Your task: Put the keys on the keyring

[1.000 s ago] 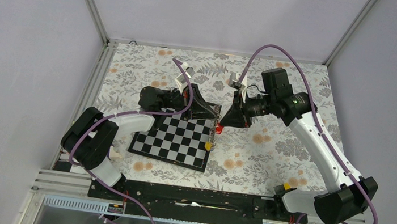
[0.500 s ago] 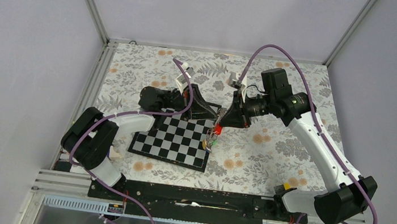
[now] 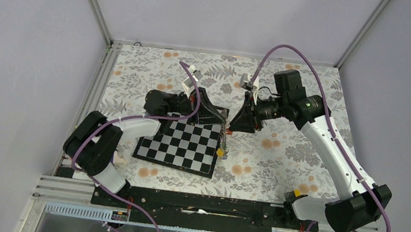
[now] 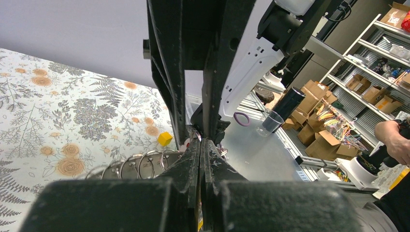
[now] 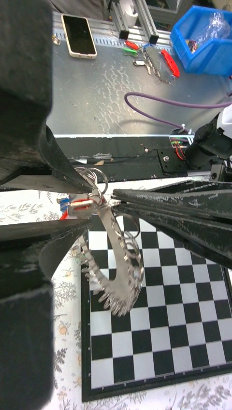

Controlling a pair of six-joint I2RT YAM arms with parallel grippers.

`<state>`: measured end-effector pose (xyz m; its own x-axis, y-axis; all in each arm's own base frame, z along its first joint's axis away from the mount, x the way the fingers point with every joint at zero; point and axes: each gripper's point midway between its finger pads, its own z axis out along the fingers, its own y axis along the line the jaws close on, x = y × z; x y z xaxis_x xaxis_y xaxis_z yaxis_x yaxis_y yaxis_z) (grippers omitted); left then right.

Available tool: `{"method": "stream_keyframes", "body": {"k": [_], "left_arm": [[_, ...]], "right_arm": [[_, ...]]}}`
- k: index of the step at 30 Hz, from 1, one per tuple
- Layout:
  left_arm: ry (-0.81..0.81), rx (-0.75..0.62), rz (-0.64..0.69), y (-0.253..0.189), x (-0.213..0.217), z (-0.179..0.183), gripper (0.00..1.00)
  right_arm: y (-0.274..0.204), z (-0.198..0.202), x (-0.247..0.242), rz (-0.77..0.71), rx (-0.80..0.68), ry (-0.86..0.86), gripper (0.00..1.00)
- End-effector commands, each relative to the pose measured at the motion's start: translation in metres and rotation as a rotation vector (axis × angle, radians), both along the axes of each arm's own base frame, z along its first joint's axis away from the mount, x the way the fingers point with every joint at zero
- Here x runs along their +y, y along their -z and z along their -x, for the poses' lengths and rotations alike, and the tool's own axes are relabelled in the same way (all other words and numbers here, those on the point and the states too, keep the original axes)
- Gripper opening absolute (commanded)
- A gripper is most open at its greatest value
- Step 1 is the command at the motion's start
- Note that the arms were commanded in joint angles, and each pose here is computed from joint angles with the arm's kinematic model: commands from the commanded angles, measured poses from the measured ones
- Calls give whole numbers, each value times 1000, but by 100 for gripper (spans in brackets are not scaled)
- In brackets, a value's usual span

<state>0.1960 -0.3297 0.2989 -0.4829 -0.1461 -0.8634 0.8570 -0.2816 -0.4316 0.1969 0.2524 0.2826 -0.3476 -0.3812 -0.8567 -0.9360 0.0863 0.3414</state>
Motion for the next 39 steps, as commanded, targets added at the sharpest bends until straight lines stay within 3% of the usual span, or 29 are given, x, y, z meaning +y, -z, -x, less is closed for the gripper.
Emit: {"method": "stream_keyframes", "body": {"k": [1, 10, 26, 39], "left_arm": [[-17, -94, 77, -18, 2, 5, 0], [-9, -98, 74, -19, 3, 8, 0], [-1, -88, 70, -19, 0, 7, 0], [6, -87, 66, -18, 0, 8, 0]], "right_arm": [[-26, -4, -6, -29, -98, 19, 34], [-32, -9, -1, -50, -82, 3, 28], [-9, 0, 4, -12, -72, -37, 33], [1, 2, 9, 10, -59, -50, 29]]}}
